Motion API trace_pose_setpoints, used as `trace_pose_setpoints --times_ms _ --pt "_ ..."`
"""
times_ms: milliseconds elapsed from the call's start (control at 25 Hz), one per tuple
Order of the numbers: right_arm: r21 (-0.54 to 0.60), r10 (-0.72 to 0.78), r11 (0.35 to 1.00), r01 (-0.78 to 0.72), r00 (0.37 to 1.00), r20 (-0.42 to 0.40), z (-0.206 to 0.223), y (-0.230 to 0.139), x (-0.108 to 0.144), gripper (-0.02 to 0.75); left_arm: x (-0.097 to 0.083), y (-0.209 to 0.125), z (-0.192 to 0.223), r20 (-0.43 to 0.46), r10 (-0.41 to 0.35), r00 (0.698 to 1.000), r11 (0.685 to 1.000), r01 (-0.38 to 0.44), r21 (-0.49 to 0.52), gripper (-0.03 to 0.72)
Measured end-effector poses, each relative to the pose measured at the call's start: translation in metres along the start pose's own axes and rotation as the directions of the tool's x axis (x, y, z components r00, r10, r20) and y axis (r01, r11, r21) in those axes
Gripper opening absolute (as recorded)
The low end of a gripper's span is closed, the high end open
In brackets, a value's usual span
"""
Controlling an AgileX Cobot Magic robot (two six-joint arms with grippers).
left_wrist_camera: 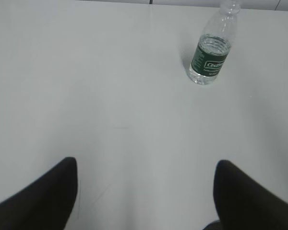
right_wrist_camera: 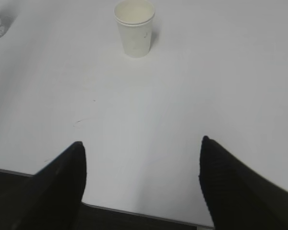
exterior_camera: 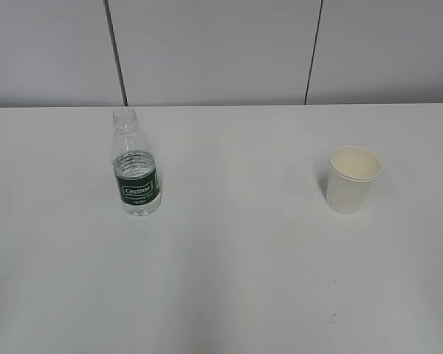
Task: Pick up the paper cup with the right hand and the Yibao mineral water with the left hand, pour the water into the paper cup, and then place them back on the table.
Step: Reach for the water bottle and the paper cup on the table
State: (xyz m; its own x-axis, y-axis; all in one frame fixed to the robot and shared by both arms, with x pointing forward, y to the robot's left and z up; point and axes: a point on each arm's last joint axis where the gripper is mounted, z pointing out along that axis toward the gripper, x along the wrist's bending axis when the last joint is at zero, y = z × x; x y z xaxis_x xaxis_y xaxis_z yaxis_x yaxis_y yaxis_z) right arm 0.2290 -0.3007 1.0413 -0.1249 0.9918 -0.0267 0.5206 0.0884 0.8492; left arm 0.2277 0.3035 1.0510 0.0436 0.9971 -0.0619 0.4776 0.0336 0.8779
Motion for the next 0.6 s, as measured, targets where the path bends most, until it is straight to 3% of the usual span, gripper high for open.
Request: trace_pose_setpoints --times_ms 600 --pt "-0.004 0.0 1.0 0.0 1.0 0.0 -0.0005 0.0005 0.0 0.571 0.0 0.0 0.0 0.0 0.0 1.0 1.0 0.0 0.0 0.532"
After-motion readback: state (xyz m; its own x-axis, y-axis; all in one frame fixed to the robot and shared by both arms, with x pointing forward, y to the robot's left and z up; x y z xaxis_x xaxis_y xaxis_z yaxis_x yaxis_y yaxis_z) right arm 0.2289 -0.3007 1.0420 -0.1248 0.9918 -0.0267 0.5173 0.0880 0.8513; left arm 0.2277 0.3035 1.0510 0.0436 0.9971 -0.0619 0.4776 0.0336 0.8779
